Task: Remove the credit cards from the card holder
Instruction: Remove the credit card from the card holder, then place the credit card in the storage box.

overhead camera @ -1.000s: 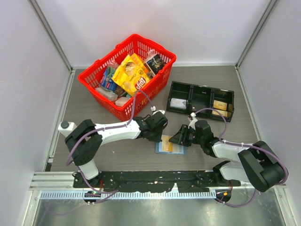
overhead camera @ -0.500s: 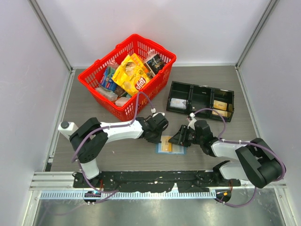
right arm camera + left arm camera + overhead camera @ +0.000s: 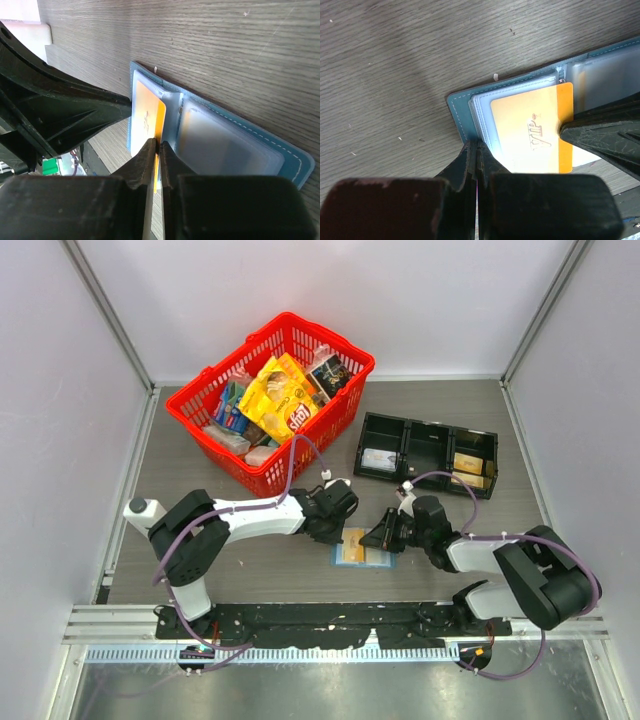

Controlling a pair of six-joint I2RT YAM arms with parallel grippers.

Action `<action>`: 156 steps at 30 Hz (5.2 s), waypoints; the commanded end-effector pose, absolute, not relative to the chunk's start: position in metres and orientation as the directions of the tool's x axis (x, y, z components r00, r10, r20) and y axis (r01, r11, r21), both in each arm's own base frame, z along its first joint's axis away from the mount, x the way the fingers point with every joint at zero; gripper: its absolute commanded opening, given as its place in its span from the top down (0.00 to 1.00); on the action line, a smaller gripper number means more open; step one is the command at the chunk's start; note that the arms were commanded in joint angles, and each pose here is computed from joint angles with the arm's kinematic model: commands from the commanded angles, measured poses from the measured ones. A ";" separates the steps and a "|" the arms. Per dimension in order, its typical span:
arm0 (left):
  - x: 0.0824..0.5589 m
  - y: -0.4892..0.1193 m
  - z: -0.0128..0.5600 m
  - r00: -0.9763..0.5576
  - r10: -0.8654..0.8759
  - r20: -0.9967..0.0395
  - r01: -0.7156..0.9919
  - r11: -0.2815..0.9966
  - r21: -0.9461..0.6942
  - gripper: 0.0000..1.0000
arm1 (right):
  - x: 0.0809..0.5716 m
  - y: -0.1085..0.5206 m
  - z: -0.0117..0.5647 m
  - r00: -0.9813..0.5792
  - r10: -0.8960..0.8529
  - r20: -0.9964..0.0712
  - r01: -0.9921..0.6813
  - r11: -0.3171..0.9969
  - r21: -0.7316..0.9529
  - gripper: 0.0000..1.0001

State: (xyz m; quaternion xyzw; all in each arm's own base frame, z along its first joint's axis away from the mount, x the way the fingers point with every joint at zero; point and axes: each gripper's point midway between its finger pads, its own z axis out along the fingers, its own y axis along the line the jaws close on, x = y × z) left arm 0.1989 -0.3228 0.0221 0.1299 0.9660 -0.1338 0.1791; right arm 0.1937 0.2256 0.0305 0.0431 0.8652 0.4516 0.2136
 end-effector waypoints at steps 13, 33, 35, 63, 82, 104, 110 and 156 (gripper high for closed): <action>0.205 -0.328 0.053 -0.878 0.152 -0.453 0.296 0.917 -0.266 0.84 | 0.200 0.221 0.040 -0.890 0.289 -0.353 -0.141 0.560 0.816 0.99; 0.200 -0.345 0.028 -0.899 0.227 -0.374 0.339 0.902 -0.268 0.91 | 0.199 0.222 0.036 -0.895 0.281 -0.346 -0.139 0.561 0.816 0.99; 0.199 -0.340 0.020 -0.904 0.234 -0.359 0.334 0.910 -0.247 0.94 | 0.199 0.221 0.036 -0.895 0.282 -0.344 -0.137 0.562 0.816 0.99; 0.196 -0.327 0.004 -0.914 0.243 -0.324 0.316 0.928 -0.195 1.00 | 0.200 0.204 0.035 -0.891 0.319 -0.322 -0.091 0.571 0.816 0.99; 0.215 -0.345 0.075 -0.867 0.176 -0.467 0.342 0.891 -0.299 0.89 | 0.224 0.150 0.106 -0.759 0.461 -0.460 -0.042 0.670 0.741 0.99; 0.272 -0.184 0.332 -0.466 -0.057 -0.883 0.248 0.949 -0.192 0.00 | 0.289 0.024 0.234 0.045 0.804 -0.593 0.196 0.575 0.794 0.99; 0.269 -0.126 0.348 -0.240 -0.138 -0.961 0.092 0.982 -0.164 0.00 | 0.303 -0.017 0.235 0.263 0.768 -0.583 0.290 0.514 0.807 0.99; 0.260 -0.076 0.337 -0.088 -0.159 -0.983 -0.055 0.986 -0.155 0.00 | 0.379 -0.064 0.116 0.431 0.767 -0.476 0.551 0.194 0.812 0.46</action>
